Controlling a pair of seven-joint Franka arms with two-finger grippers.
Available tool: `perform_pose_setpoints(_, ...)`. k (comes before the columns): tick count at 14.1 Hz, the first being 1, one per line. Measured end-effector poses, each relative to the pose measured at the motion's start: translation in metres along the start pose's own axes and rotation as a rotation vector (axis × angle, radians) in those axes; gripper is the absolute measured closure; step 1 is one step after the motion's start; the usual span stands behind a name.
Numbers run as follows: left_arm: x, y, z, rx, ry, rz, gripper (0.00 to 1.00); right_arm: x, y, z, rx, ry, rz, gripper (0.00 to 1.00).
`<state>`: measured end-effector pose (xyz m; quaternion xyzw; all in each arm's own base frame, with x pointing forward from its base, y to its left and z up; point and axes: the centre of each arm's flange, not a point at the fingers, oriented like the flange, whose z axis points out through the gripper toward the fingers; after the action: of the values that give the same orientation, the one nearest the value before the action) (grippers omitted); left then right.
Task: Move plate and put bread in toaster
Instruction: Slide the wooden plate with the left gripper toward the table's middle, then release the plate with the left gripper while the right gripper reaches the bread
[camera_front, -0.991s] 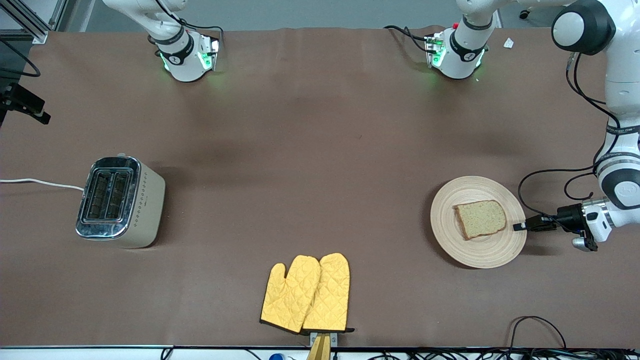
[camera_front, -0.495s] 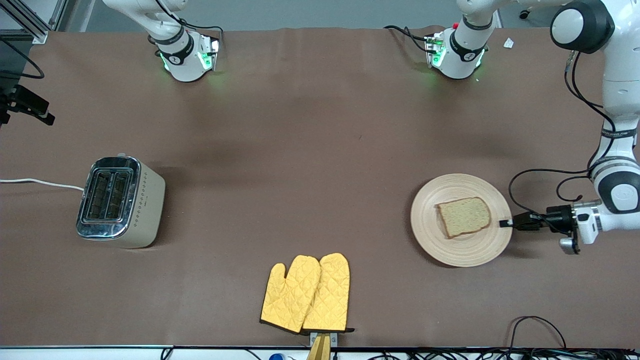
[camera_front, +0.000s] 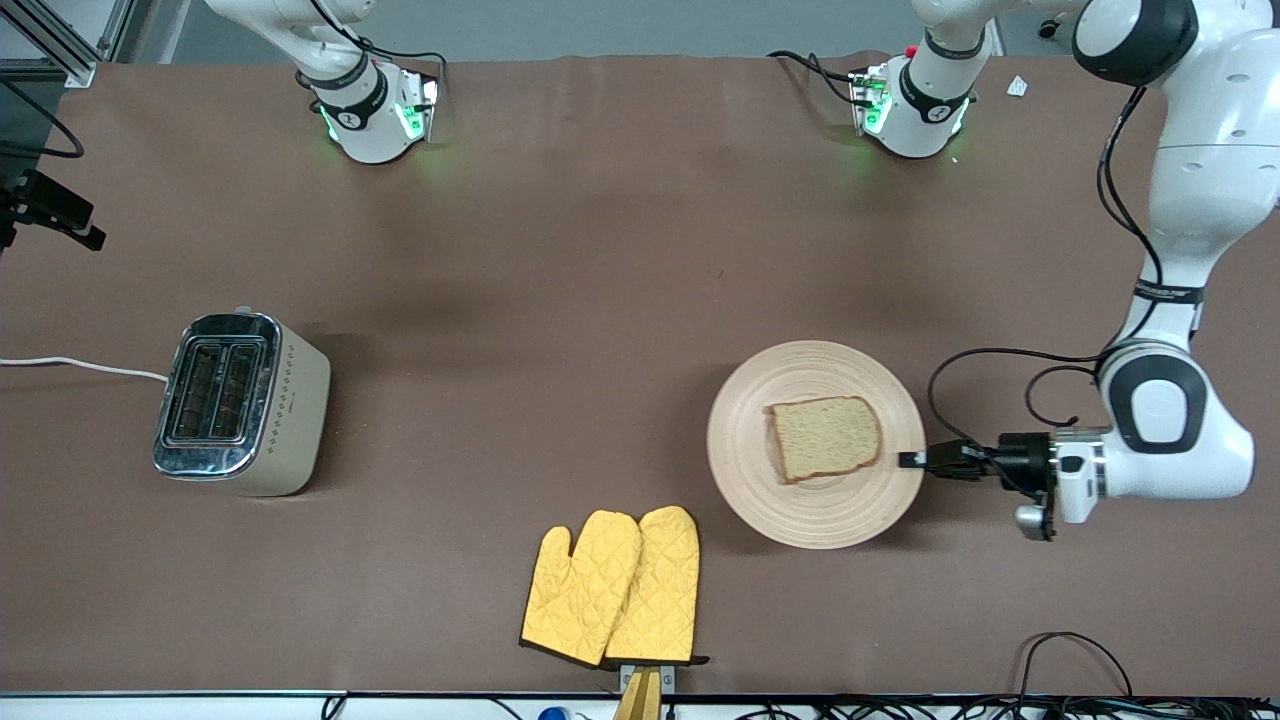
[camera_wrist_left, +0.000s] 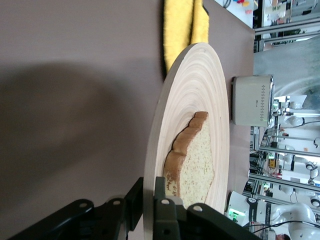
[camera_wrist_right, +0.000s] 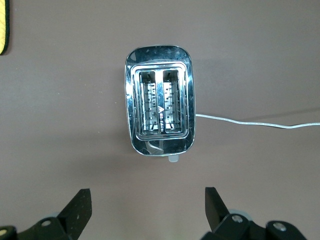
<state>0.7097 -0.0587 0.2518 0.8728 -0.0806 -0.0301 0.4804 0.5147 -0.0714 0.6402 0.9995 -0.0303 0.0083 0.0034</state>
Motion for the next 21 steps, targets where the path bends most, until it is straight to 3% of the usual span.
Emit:
perform_pose_setpoints(3, 0.005, 0.039, 0.069, 0.032, -0.015, 0.011, 0.88, 0.0, 0.002, 0.0, 0.0, 0.0, 0.003, 0.0)
perform_pose_setpoints(10, -0.033, 0.064, 0.196, 0.079, 0.085, -0.027, 0.89, -0.001, 0.008, 0.0, 0.0, 0.0, 0.012, 0.0)
perform_pose_setpoints(14, -0.053, 0.076, 0.238, 0.063, 0.091, -0.071, 0.89, -0.001, 0.012, 0.0, 0.0, -0.001, -0.007, 0.0)
perform_pose_setpoints(19, -0.073, 0.08, 0.267, 0.063, 0.049, -0.081, 0.9, 0.0, 0.006, 0.002, 0.001, -0.009, -0.025, 0.0)
perform_pose_setpoints(21, -0.072, 0.08, 0.266, 0.063, 0.051, -0.093, 0.77, 0.001, -0.004, 0.002, 0.02, -0.006, -0.039, 0.0)
